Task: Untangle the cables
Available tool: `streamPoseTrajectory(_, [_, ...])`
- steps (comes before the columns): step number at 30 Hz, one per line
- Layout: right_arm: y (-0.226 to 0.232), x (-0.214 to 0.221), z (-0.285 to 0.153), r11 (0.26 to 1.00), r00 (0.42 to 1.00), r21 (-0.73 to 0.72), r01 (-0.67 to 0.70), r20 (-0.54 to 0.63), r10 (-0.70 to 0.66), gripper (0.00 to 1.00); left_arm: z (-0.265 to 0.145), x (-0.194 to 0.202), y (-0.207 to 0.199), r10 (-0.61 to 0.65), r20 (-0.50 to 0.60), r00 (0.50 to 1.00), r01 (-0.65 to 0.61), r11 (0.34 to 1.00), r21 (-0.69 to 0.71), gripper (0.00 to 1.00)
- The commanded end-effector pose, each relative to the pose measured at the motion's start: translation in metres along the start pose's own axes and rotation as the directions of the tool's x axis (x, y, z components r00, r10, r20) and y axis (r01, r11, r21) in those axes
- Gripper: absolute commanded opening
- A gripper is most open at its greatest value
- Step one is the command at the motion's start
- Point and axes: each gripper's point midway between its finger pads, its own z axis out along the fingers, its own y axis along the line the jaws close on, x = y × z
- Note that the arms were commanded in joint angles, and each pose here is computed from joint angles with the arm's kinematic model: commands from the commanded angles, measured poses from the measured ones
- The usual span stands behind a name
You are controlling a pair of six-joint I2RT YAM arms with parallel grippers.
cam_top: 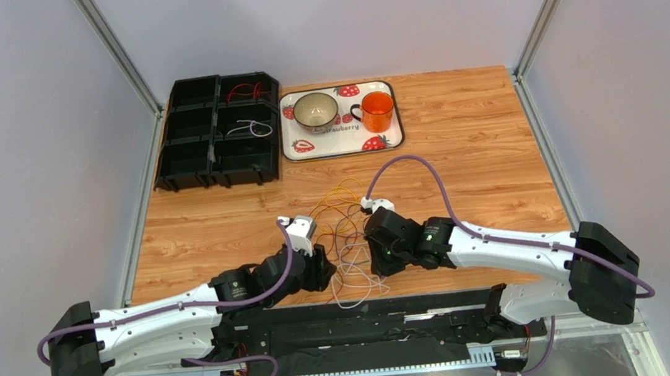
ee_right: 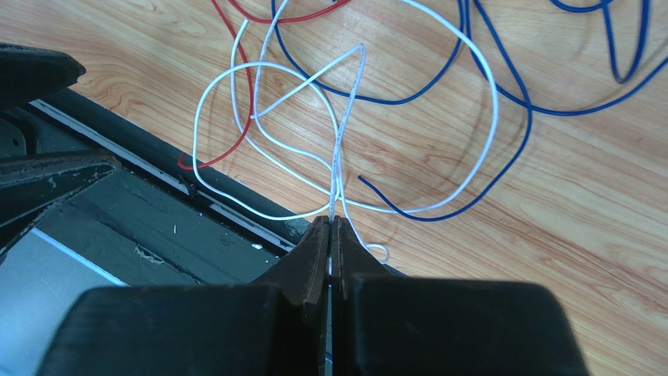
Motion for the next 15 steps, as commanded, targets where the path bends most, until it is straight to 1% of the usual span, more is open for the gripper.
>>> streamPoseTrajectory(1, [0.028,-0.015,-0.002,0.994,0.998,-0.098,0.049,0.035,-0.046,0.0,-0.005,-0.014,-0.019,0.005,-0.001,1.0,-0.005,1.0,0.0,0.53])
streamPoseTrajectory(4, [0.03,-0.005,0.008,0.992,0.999,-0.118,0.051,-0.008,-0.053,0.0,-0.002,-0.012,-0.028,0.005,-0.028,1.0,-0.006,1.0,-0.024,0.52])
streamPoseTrajectory(7, [0.021,0.005,0.018,0.995,0.997,-0.082,0.049,-0.047,-0.053,0.0,0.002,-0.011,-0.037,-0.017,-0.046,0.999,0.015,0.999,-0.037,0.51])
streamPoseTrajectory(9, [0.017,0.005,0.017,0.997,0.997,-0.055,0.053,-0.05,-0.056,0.0,0.006,-0.012,-0.043,-0.022,-0.05,0.999,0.019,0.999,-0.047,0.51])
streamPoseTrajectory(10, [0.009,0.004,0.016,0.998,0.997,-0.014,0.059,-0.044,-0.06,0.03,0.006,-0.009,-0.044,-0.011,-0.062,0.998,0.008,0.998,-0.057,0.51])
streamPoseTrajectory(11, [0.007,0.002,0.014,0.998,0.997,-0.003,0.06,-0.039,-0.06,0.06,0.009,-0.009,-0.045,-0.003,-0.07,0.998,-0.001,0.998,-0.066,0.51])
streamPoseTrajectory(12, [0.006,-0.001,0.01,0.998,0.998,0.007,0.061,-0.025,-0.061,0.16,0.01,-0.008,-0.044,0.0,-0.074,0.997,-0.005,0.997,-0.075,0.51])
streamPoseTrajectory(13, [0.001,0.001,0.007,0.998,0.998,0.023,0.063,-0.03,-0.062,0.21,0.01,-0.006,-0.042,0.004,-0.086,0.996,-0.011,0.996,-0.087,0.51])
streamPoseTrajectory(15, [0.0,-0.006,-0.006,0.998,0.998,0.026,0.065,0.007,-0.065,0.32,0.011,-0.007,-0.043,-0.005,-0.093,0.996,-0.005,0.994,-0.107,0.51])
